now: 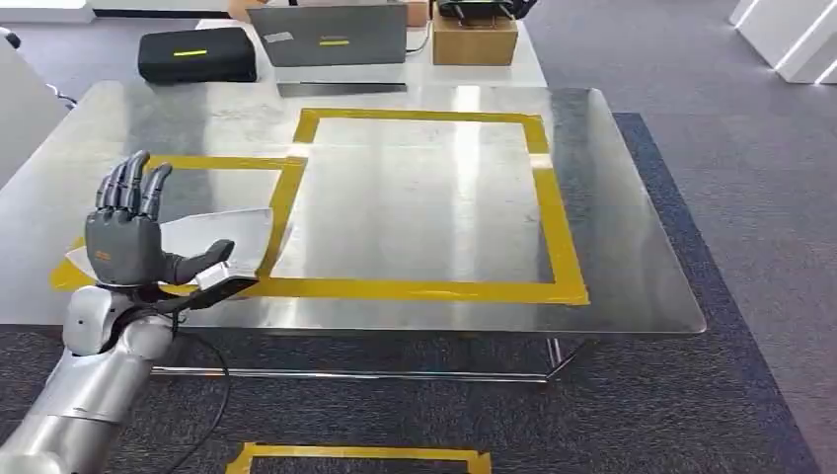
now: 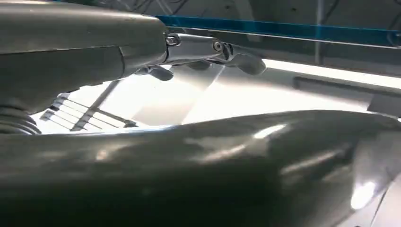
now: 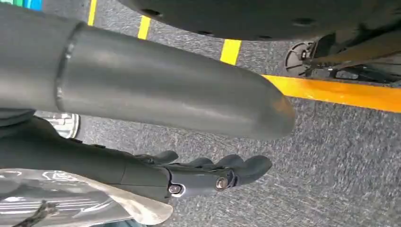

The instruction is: Take the parts from the cabinet and place them on the table.

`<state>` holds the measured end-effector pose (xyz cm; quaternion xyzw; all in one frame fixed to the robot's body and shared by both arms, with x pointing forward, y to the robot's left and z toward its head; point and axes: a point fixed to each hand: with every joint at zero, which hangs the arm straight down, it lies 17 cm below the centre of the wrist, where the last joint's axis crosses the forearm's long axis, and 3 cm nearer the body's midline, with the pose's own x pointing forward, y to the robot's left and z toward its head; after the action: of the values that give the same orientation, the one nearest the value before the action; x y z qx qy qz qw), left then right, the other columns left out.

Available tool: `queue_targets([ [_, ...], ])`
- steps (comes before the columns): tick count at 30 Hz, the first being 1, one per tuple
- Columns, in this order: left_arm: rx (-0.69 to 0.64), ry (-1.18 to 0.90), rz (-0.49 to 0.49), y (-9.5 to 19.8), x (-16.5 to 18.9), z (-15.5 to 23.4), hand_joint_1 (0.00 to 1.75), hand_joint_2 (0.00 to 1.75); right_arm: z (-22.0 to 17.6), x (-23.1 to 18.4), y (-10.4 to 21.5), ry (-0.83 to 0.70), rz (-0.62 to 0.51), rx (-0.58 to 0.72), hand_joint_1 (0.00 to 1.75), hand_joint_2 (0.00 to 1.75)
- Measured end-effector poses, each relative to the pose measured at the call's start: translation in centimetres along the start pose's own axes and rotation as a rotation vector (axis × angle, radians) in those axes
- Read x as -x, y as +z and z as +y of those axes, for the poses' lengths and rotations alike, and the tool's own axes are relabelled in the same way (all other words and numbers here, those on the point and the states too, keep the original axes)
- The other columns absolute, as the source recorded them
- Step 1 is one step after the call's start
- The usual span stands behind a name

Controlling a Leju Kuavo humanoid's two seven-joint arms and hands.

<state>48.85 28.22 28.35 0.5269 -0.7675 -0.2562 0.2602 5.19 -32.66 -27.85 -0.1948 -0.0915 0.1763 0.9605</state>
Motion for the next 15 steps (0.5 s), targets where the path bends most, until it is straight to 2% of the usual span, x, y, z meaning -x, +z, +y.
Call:
queue_targets([
  [15, 0.009, -0.009, 0.006, 0.28, 0.48, -0.06, 0.00, 0.00, -0.11, 0.03, -0.02, 0.012, 0.007, 0.006, 0.00, 0.00],
])
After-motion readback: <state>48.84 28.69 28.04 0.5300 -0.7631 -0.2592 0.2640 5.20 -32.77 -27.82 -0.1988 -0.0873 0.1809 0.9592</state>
